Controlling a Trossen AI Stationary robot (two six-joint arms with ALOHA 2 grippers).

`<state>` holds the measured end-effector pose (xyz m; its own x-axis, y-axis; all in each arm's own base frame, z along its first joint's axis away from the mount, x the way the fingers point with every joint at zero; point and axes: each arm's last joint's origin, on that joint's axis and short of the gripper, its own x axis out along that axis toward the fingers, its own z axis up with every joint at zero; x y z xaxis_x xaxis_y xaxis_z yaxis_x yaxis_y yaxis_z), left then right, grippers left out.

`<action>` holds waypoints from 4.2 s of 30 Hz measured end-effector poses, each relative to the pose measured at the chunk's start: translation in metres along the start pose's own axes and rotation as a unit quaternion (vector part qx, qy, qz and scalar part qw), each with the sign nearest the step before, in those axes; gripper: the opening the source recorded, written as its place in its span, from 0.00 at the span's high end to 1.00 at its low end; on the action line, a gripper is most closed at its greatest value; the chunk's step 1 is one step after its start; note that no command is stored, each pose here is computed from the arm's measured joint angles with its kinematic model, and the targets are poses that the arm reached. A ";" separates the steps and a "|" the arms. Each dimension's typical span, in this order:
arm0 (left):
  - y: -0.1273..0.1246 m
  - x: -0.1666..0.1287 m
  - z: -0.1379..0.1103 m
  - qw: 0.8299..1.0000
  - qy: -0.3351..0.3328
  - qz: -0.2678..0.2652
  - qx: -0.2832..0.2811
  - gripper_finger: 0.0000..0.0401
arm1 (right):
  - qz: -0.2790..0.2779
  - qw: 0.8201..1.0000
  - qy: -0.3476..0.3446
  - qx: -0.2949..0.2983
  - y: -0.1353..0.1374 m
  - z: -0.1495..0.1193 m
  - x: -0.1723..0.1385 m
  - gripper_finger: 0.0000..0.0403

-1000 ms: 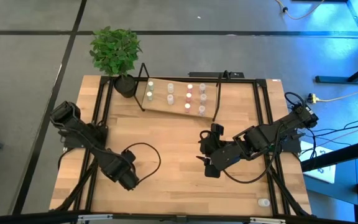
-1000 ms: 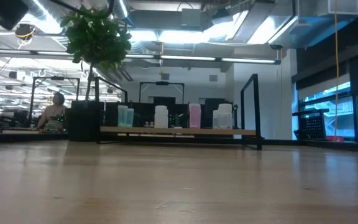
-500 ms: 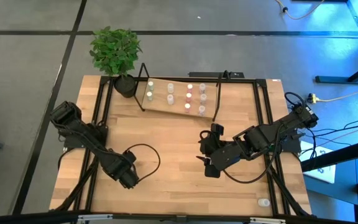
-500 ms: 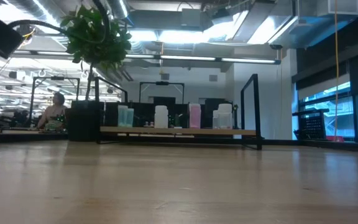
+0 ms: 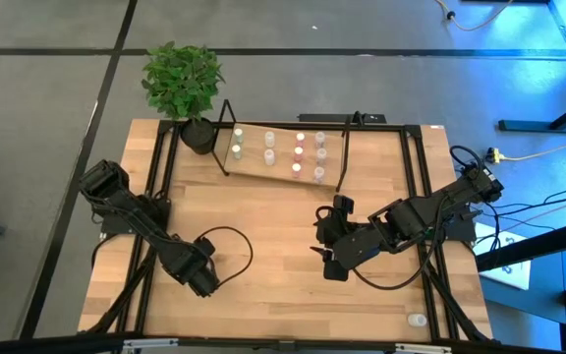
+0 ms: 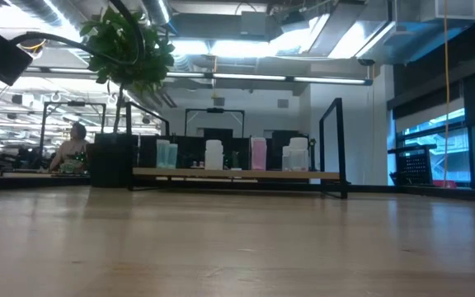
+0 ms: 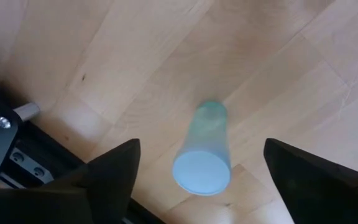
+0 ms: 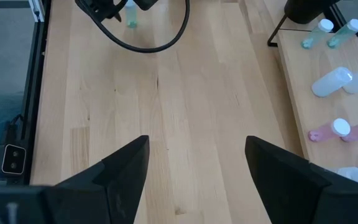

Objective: Pick and place medicine bottles onto shelf by color
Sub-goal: Put the blue medicine bottle on the shelf aligned with the other blue medicine bottle

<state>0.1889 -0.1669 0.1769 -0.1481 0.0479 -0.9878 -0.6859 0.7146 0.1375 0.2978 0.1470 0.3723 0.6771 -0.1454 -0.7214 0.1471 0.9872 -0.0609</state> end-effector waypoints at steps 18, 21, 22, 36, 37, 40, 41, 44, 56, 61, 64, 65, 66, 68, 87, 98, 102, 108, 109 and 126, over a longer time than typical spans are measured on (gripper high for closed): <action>0.000 0.000 0.001 1.000 -0.015 0.000 0.011 0.58 | 0.000 1.000 0.000 0.000 0.000 0.000 0.000 0.34; 0.000 0.000 0.001 1.000 -0.021 0.002 0.013 0.64 | 0.000 1.000 0.000 0.000 0.000 0.000 0.000 0.34; 0.000 0.000 0.001 1.000 -0.021 0.001 0.013 0.67 | 0.000 1.000 0.000 0.000 0.000 0.000 0.000 0.34; -0.002 0.000 0.002 1.000 -0.021 -0.008 0.008 0.77 | 0.000 1.000 0.000 0.000 0.000 0.000 0.000 0.34; -0.002 0.000 0.002 1.000 -0.020 -0.009 0.008 0.78 | 0.000 1.000 0.000 0.000 0.000 0.000 0.000 0.34; -0.002 0.000 0.001 1.000 -0.015 -0.011 0.007 0.78 | 0.000 1.000 0.000 0.000 0.000 0.000 0.000 0.34; -0.002 0.000 0.001 1.000 -0.014 -0.012 0.008 0.78 | 0.000 1.000 0.000 0.000 0.000 0.000 0.000 0.34; -0.004 -0.003 0.003 1.000 -0.014 -0.019 0.005 0.78 | 0.000 1.000 0.000 0.000 0.000 0.000 0.000 0.34; -0.015 -0.053 0.036 0.996 -0.060 -0.063 0.031 0.78 | 0.000 1.000 0.000 0.000 0.000 0.000 0.000 0.34; -0.009 -0.081 0.055 0.994 -0.078 -0.052 0.055 0.78 | 0.000 1.000 0.000 0.000 0.000 0.000 0.000 0.34; -0.004 -0.099 0.070 0.992 -0.096 -0.049 0.065 0.78 | 0.000 1.000 0.000 -0.016 0.000 0.000 0.000 0.34; -0.002 -0.105 0.075 0.992 -0.099 -0.051 0.067 0.78 | 0.000 1.000 0.000 -0.019 0.000 0.000 0.000 0.34; 0.000 -0.110 0.081 0.991 -0.101 -0.053 0.071 0.78 | 0.000 1.000 0.000 -0.020 0.000 0.000 0.000 0.34; 0.007 -0.119 0.093 0.990 -0.105 -0.051 0.083 0.78 | 0.000 1.000 0.000 -0.018 0.000 0.000 0.000 0.34; 0.093 -0.112 0.203 0.982 -0.125 0.023 0.138 0.76 | -0.096 0.993 -0.052 -0.035 -0.005 0.004 -0.001 0.34; 0.132 -0.092 0.242 0.979 -0.152 0.016 0.138 0.76 | -0.227 0.971 -0.065 -0.038 -0.029 0.008 0.005 0.34; 0.144 -0.091 0.247 0.981 -0.148 0.019 0.124 0.76 | -0.239 0.969 -0.054 -0.022 -0.043 0.013 0.011 0.34; 0.153 -0.090 0.251 0.982 -0.145 0.021 0.120 0.76 | -0.258 0.965 -0.047 -0.004 -0.060 0.018 0.017 0.34; 0.154 -0.090 0.252 0.982 -0.145 0.021 0.119 0.76 | -0.261 0.964 -0.046 -0.001 -0.062 0.018 0.018 0.34; 0.152 -0.075 0.266 0.982 -0.131 0.028 0.135 0.76 | -0.216 0.976 -0.024 0.011 -0.066 0.019 0.022 0.34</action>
<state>0.2852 0.1244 0.2521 0.0331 0.2445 -0.9691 -0.4626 0.8633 0.2020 0.3164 0.0773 0.3739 0.5812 -0.5519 -0.5981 0.4415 0.8312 -0.3379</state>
